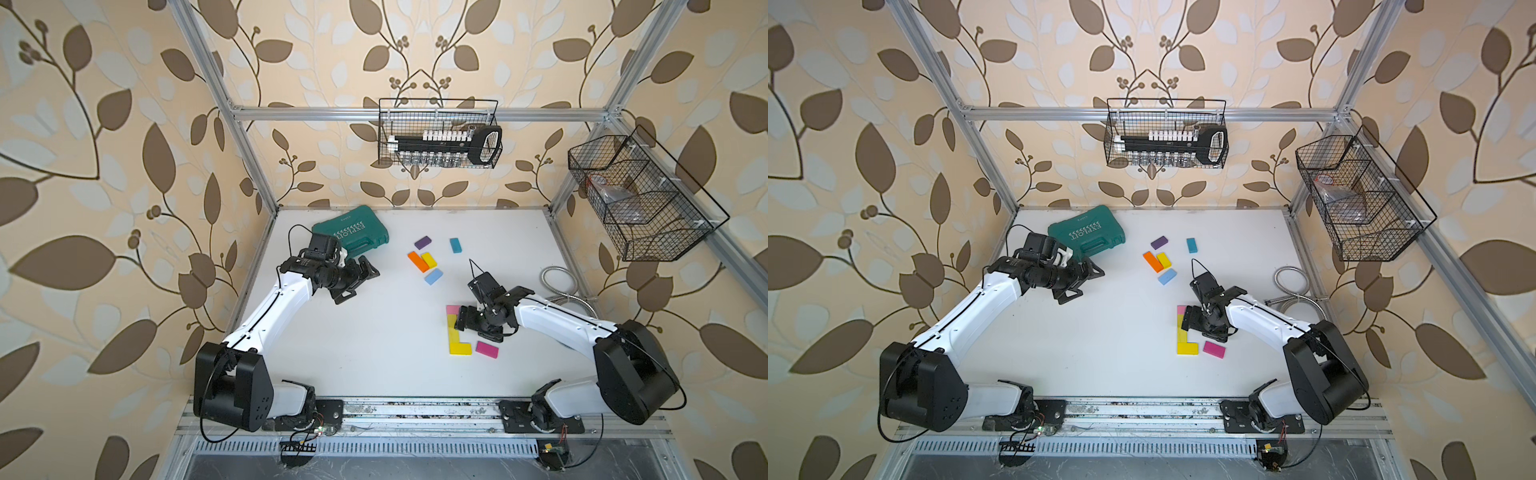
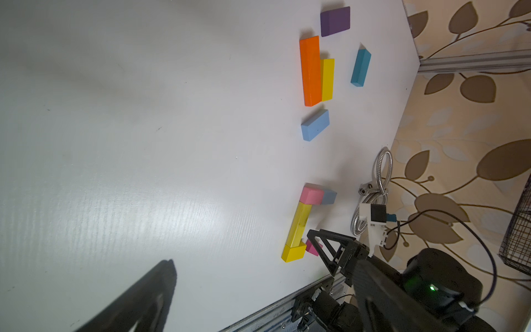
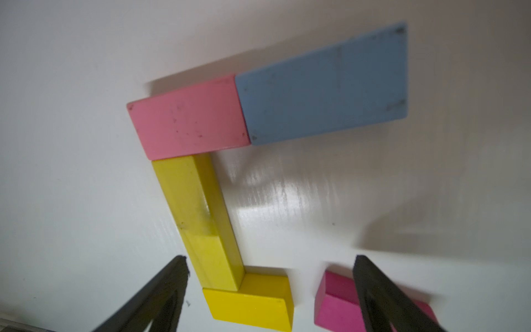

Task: Assemble the letter c with building blocks
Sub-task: Assemble the building block at the center of the board.

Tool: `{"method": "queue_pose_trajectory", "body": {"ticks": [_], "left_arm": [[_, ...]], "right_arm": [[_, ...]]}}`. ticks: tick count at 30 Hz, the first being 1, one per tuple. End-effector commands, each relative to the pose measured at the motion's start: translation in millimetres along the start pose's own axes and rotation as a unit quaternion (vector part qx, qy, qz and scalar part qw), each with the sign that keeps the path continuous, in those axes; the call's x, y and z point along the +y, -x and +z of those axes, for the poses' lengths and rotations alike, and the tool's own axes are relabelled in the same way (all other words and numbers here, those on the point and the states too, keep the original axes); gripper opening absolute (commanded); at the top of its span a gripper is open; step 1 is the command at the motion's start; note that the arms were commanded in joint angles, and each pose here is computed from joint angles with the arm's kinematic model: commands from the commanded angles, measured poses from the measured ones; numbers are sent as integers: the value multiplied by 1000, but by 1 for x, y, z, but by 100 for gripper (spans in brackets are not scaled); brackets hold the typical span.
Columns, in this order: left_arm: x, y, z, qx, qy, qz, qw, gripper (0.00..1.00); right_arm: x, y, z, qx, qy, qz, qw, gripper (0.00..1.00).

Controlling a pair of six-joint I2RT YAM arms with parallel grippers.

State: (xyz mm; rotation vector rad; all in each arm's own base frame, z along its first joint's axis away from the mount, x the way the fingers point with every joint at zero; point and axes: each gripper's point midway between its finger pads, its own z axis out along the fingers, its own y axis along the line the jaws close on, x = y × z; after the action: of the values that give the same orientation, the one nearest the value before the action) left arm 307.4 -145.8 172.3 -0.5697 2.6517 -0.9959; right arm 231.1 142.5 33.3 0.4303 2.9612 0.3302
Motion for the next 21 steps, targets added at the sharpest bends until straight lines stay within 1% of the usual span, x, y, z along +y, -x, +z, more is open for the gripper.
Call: {"method": "queue_pose_trajectory", "body": {"ticks": [1, 13, 21], "left_arm": [[-2, -2, 0, 0, -5, 2, 1000, 99], [-2, -2, 0, -2, -6, 2, 1000, 99], [-3, -2, -1, -3, -6, 1, 1000, 99]], "right_arm": [[12, -1, 1, 6, 19, -11, 1000, 88], [12, -12, 8, 14, 16, -9, 1000, 87], [12, -9, 5, 6, 14, -10, 1000, 87]]}}
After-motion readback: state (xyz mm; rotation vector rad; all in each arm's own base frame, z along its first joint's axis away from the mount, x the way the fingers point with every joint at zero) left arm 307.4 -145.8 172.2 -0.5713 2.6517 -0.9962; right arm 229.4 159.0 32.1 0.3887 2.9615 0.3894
